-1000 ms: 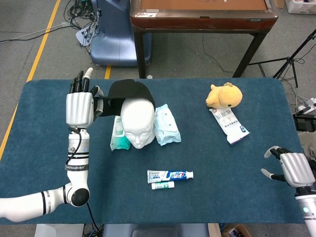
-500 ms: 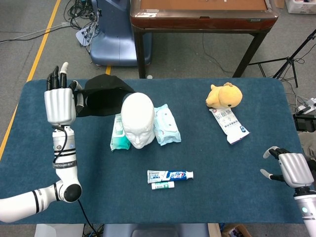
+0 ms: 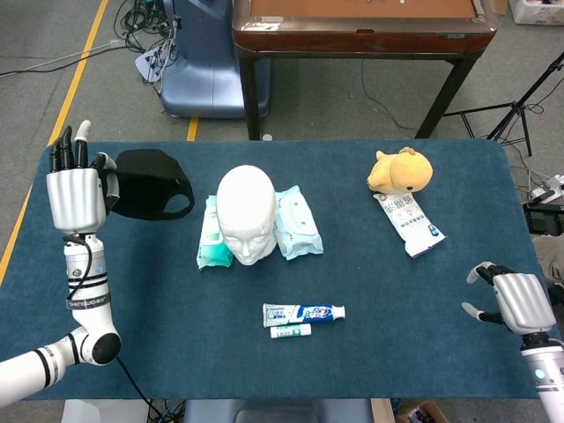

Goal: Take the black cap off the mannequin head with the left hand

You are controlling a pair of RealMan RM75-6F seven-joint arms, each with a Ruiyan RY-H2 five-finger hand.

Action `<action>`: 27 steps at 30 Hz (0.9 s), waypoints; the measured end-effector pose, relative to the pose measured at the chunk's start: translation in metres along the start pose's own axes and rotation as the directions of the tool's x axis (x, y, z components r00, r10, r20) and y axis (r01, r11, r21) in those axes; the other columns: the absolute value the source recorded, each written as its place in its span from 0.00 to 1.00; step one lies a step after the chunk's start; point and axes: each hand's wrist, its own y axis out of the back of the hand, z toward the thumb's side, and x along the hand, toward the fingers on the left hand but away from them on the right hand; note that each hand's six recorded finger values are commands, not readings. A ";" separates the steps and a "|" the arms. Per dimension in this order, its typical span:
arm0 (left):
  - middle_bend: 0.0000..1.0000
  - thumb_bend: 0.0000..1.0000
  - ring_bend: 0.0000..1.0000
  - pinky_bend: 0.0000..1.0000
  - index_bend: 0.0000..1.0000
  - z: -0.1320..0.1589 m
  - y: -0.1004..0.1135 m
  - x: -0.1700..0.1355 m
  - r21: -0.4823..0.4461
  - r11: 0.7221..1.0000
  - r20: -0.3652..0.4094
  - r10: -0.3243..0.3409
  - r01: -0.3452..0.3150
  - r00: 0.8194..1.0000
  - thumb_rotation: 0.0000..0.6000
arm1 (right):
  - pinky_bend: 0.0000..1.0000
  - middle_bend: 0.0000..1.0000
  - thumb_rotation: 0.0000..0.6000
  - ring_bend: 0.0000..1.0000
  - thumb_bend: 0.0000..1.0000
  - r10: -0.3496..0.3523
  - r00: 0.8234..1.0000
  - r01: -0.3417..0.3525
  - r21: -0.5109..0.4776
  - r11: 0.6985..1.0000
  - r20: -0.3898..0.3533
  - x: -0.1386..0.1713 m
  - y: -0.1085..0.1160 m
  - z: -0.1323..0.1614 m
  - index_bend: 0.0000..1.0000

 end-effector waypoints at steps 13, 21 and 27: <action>0.11 0.43 0.00 0.10 0.72 -0.027 -0.020 -0.001 0.125 0.990 0.089 0.055 -0.066 0.995 1.00 | 0.65 0.43 1.00 0.46 0.16 -0.004 1.000 0.004 -0.003 1.000 0.003 0.000 0.002 -0.001 0.48; 0.11 0.43 0.00 0.10 0.72 -0.050 -0.023 -0.020 0.230 0.967 0.138 0.077 -0.107 0.987 1.00 | 0.65 0.43 1.00 0.46 0.16 0.002 1.000 -0.002 0.005 1.000 0.000 -0.001 -0.001 0.001 0.48; 0.11 0.43 0.00 0.10 0.72 -0.060 -0.018 -0.027 0.287 0.951 0.155 0.074 -0.117 0.985 1.00 | 0.65 0.43 1.00 0.46 0.16 0.002 1.000 -0.002 0.008 1.000 0.002 -0.001 -0.002 0.001 0.48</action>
